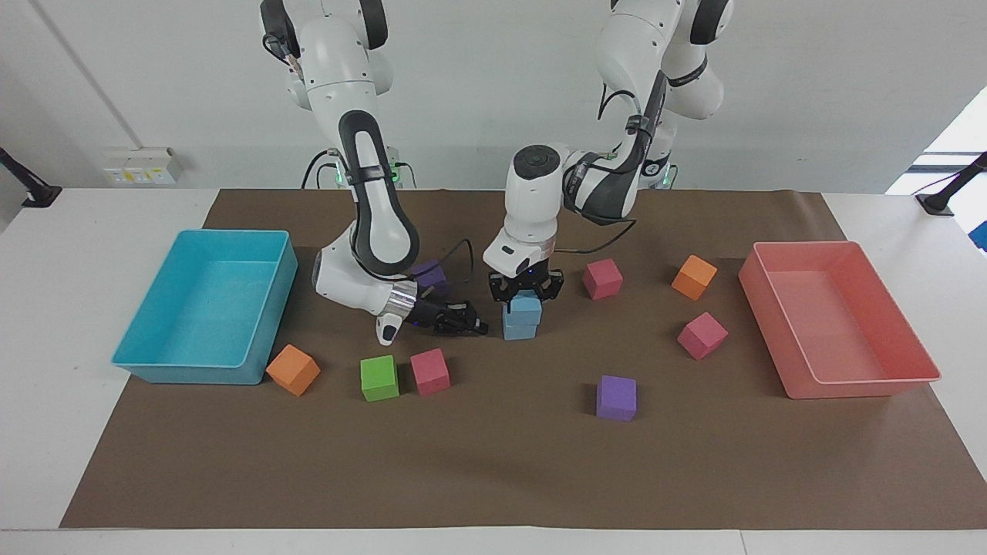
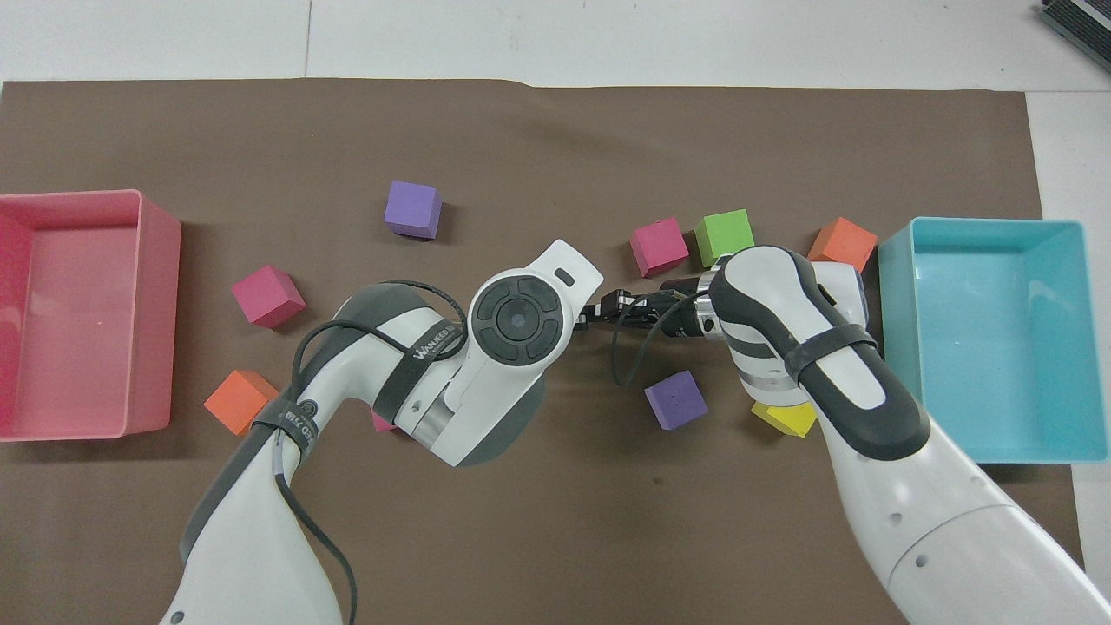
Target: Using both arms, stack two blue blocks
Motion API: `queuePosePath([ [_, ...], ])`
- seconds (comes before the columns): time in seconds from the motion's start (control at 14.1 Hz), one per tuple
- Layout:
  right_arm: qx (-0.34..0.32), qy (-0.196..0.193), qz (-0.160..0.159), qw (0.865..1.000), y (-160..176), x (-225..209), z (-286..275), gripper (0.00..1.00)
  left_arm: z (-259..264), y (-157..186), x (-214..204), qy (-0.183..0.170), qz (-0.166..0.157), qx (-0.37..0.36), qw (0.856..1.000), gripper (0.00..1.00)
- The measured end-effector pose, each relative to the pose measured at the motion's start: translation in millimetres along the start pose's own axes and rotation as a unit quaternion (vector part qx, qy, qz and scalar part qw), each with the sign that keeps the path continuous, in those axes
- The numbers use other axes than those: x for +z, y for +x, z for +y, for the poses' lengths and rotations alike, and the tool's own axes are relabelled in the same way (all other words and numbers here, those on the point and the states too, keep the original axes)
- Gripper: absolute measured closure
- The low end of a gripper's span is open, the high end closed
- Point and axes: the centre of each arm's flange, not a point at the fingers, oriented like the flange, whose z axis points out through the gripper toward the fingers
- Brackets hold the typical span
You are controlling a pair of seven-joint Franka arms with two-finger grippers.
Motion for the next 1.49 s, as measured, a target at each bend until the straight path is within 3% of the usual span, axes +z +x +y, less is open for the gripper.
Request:
queuePosePath([
  [1.49,0.001,0.0,0.0,1.0,0.0,0.0,0.0,0.99,3.4,-2.2,-1.1,-0.003,0.001,0.002,1.0,0.43],
])
